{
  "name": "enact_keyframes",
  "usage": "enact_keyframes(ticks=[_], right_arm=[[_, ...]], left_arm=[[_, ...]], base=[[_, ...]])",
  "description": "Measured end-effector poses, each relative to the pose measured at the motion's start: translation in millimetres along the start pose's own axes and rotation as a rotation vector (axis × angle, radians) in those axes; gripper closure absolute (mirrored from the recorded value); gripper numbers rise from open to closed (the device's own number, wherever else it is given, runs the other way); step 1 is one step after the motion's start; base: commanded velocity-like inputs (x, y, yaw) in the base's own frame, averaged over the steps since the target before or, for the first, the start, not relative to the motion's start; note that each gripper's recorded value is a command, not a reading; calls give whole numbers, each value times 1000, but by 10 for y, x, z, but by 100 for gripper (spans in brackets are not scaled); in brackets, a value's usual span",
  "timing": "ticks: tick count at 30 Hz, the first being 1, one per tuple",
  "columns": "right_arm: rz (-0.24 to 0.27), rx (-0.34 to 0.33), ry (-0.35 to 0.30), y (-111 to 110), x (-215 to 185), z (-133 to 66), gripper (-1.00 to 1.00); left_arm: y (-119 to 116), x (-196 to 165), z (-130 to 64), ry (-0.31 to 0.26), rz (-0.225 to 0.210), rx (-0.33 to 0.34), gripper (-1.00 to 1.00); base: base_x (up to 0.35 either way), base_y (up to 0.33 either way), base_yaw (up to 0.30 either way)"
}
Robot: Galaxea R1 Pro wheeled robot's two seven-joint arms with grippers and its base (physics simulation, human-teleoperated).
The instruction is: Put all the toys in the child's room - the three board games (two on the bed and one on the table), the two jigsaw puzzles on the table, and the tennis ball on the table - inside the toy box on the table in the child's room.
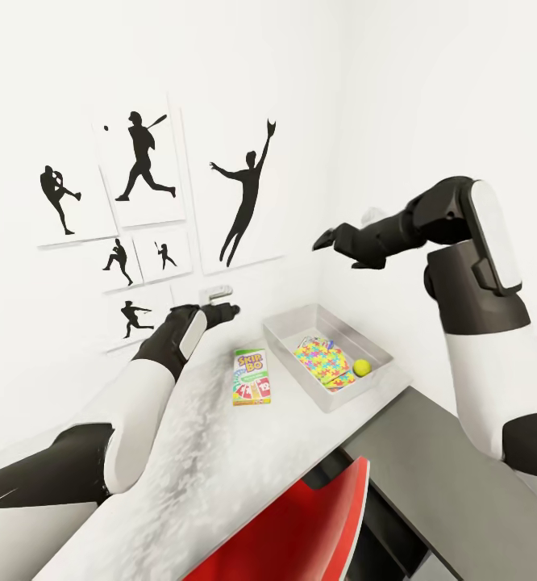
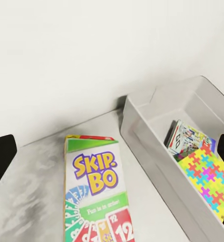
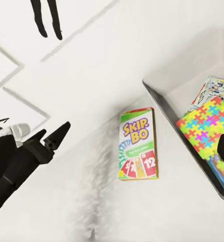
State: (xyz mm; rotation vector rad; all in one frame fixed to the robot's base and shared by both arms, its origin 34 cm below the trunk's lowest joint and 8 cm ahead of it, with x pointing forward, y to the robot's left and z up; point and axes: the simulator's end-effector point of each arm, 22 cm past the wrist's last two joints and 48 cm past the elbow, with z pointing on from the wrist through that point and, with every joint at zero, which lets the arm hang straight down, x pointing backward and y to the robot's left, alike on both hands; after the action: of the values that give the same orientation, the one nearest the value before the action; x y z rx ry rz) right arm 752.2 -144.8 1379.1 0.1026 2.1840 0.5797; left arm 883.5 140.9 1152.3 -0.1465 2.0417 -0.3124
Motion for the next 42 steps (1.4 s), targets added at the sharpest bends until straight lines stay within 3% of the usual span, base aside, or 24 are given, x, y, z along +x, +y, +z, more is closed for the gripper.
enact_keyframes(ticks=[3, 6, 14, 42], right_arm=[[-23, 13, 4, 24, 42, 25, -100], [-12, 20, 5, 19, 57, 48, -100], [15, 50, 12, -68, 59, 116, -100], [33, 66, 41, -274, 99, 340, -100]], left_arm=[[63, -68, -1, -32, -2, -28, -100], [125, -99, 7, -51, -6, -54, -100], [190, -13, 76, -46, -10, -73, -100], [290, 205, 288, -35, -5, -87, -100]], base=[[0, 0, 0], [0, 0, 0], [0, 0, 0], [0, 0, 0]])
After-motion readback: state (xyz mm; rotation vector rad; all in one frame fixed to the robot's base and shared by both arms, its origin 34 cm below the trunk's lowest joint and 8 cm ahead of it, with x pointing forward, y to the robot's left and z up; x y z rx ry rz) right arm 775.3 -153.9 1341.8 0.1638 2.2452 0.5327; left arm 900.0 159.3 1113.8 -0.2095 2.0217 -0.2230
